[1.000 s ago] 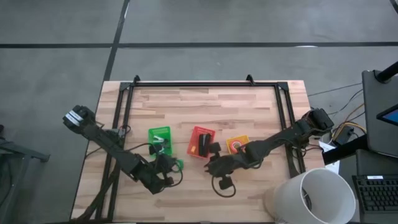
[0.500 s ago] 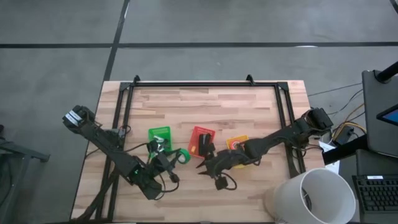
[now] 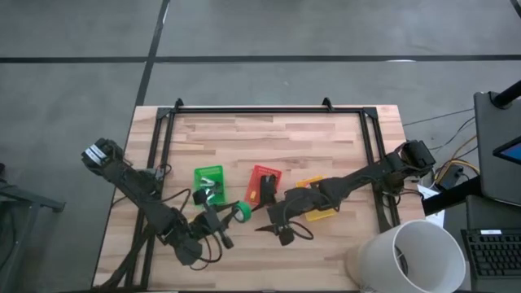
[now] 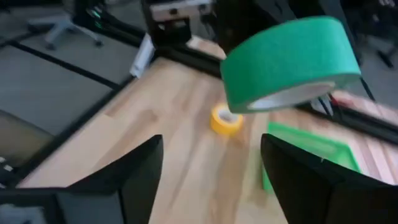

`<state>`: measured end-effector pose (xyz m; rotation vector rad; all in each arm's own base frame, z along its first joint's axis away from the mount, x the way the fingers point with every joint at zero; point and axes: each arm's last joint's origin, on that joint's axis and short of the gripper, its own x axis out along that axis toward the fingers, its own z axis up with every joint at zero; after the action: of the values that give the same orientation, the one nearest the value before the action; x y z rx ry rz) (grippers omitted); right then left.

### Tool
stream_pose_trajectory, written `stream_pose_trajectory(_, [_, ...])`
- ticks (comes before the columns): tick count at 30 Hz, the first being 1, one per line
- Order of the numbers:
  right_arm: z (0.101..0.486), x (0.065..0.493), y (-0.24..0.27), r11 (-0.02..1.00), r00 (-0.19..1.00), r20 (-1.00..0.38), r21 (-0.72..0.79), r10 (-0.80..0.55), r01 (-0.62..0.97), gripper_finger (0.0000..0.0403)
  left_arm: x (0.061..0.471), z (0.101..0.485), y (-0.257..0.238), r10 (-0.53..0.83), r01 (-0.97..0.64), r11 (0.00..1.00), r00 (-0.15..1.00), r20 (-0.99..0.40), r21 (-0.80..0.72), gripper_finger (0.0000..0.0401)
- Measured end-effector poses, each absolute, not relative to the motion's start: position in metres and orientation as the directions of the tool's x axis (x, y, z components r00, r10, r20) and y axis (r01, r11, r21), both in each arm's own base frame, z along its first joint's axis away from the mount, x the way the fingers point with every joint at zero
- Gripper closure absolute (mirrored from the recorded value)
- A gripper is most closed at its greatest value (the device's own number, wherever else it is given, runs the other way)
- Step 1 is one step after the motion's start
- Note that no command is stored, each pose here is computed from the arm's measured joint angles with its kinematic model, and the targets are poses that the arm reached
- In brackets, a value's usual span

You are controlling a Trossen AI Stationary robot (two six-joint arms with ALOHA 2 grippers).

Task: Pick and place Stapler, Stapler remover, tape
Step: Put the green tape into the yellow bin

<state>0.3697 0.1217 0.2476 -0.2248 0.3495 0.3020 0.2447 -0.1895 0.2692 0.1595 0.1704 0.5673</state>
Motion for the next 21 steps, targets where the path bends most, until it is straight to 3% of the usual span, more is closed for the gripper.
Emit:
stream_pose_trajectory(10, [0.264,0.373,0.126,0.903,0.912,-0.197,-0.172,0.360,-0.394,0.0115,0.242,0.274,-0.195,0.542,-0.523,0.836,0.836,-0.091,0.168,0.0345])
stream_pose_trajectory(21, [0.274,0.375,0.126,0.911,0.927,-0.090,-0.175,0.364,-0.374,0.0157,0.250,0.283,-0.192,0.595,-0.585,0.798,0.802,-0.041,0.146,0.0344])
